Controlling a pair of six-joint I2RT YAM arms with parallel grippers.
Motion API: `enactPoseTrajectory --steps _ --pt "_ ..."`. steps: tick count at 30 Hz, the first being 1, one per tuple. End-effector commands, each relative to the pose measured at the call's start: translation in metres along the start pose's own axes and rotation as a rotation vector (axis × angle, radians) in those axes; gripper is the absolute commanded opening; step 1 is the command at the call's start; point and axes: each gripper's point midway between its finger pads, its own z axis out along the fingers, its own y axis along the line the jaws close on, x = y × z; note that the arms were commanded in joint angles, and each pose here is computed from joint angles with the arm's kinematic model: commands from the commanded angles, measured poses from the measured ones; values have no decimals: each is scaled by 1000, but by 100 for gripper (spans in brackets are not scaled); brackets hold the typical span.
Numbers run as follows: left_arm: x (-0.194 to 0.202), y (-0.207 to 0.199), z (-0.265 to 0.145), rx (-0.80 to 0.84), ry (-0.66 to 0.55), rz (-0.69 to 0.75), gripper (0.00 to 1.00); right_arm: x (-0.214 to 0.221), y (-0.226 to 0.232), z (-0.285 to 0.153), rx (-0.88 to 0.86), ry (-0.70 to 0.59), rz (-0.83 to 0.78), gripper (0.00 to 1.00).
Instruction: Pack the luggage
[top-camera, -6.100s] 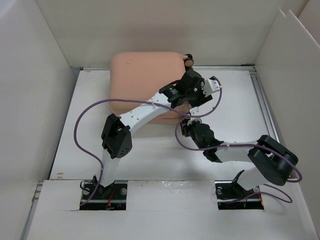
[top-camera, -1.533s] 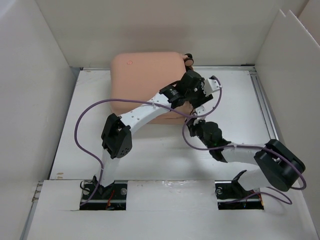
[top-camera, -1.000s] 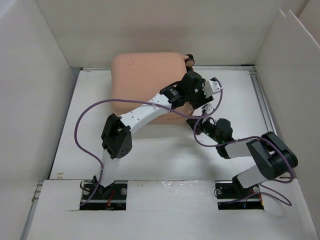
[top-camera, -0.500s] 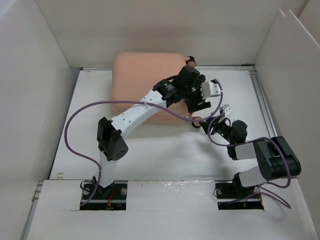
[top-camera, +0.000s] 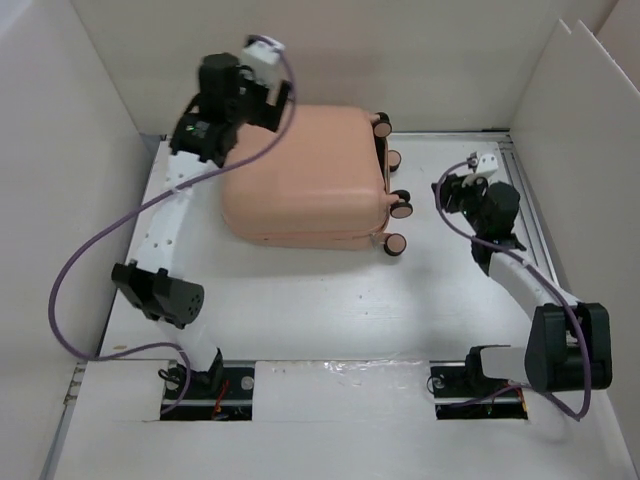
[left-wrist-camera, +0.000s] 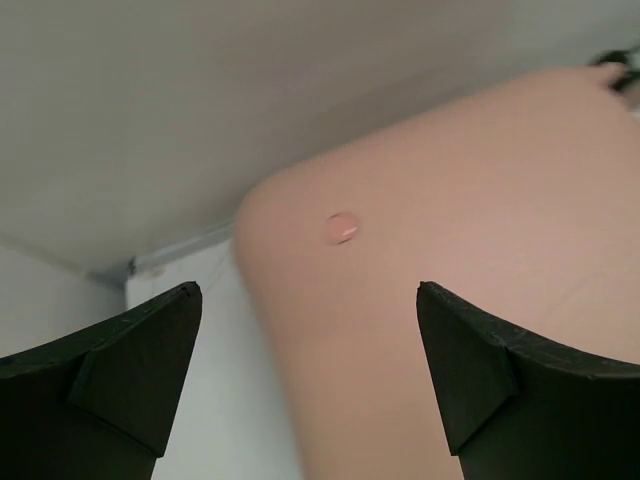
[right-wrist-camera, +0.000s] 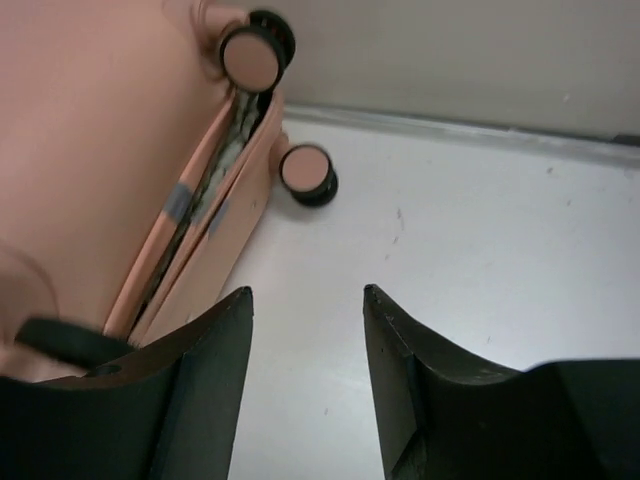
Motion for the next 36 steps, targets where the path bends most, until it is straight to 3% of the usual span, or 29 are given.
enactPoseTrajectory --steps 1,5,7,11,18,24,27,36 --pt "15 83 -41 -276 5 -172 85 -22 -21 23 73 30 -26 53" --pt "81 145 -38 -330 105 -346 83 -35 -3 64 8 52 -40 53" --pt "117 156 -30 -356 188 -372 82 -35 13 84 -24 66 -53 53" --pt "188 153 8 -349 333 -367 82 -27 39 116 -89 86 -58 53" --pt "259 160 56 -361 466 -388 79 6 78 153 -179 153 -48 53" --pt "273 132 86 -167 467 -410 78 22 112 158 -311 178 -24 53" --pt "275 111 92 -45 441 -418 77 7 142 152 -427 111 -36 52" --pt "187 47 86 208 201 -292 77 -72 198 97 -572 -191 -13 52"
